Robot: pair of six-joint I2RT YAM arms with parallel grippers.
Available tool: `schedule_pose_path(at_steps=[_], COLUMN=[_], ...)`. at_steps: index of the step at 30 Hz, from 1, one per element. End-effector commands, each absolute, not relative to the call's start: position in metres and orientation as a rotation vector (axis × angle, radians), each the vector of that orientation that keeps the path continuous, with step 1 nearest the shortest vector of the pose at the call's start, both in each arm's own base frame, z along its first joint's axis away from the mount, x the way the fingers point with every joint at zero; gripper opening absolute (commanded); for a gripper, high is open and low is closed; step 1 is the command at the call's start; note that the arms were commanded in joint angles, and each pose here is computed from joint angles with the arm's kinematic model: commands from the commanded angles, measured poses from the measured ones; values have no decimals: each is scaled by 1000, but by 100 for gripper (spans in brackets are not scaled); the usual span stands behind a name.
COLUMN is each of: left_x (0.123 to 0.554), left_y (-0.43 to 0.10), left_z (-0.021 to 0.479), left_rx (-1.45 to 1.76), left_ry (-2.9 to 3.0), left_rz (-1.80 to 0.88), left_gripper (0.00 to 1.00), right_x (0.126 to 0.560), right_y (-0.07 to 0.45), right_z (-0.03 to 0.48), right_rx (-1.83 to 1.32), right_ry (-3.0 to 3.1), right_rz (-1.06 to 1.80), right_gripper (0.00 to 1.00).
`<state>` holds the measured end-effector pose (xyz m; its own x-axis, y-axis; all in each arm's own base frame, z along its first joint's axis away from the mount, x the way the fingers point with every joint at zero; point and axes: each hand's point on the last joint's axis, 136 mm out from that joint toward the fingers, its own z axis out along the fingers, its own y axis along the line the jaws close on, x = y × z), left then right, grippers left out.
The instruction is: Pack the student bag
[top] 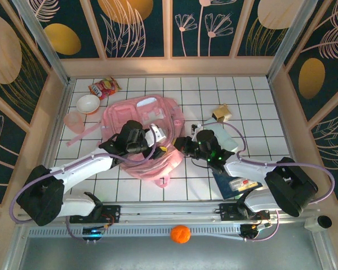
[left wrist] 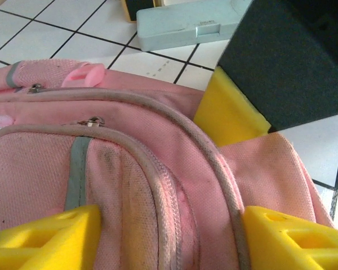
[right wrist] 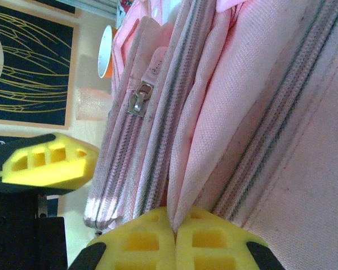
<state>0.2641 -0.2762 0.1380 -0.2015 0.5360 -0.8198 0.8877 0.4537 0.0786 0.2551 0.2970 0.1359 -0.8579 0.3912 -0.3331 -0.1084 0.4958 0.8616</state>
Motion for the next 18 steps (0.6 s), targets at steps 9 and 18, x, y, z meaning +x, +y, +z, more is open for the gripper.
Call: schedule_pose_path(at_steps=[9,18], left_x=[270,246], left_y=[-272,-263], left_z=[174,222], left_rx=[1151,1250], left_ry=[1754,1554], left_rz=[-521,-641], left_gripper=[0,0], right_x=[254,266], right_y=[292,226], right_z=[200,206], right_rx=[0,-269], right_ry=[2030,1971], right_rz=[1275,827], right_gripper=[17,57])
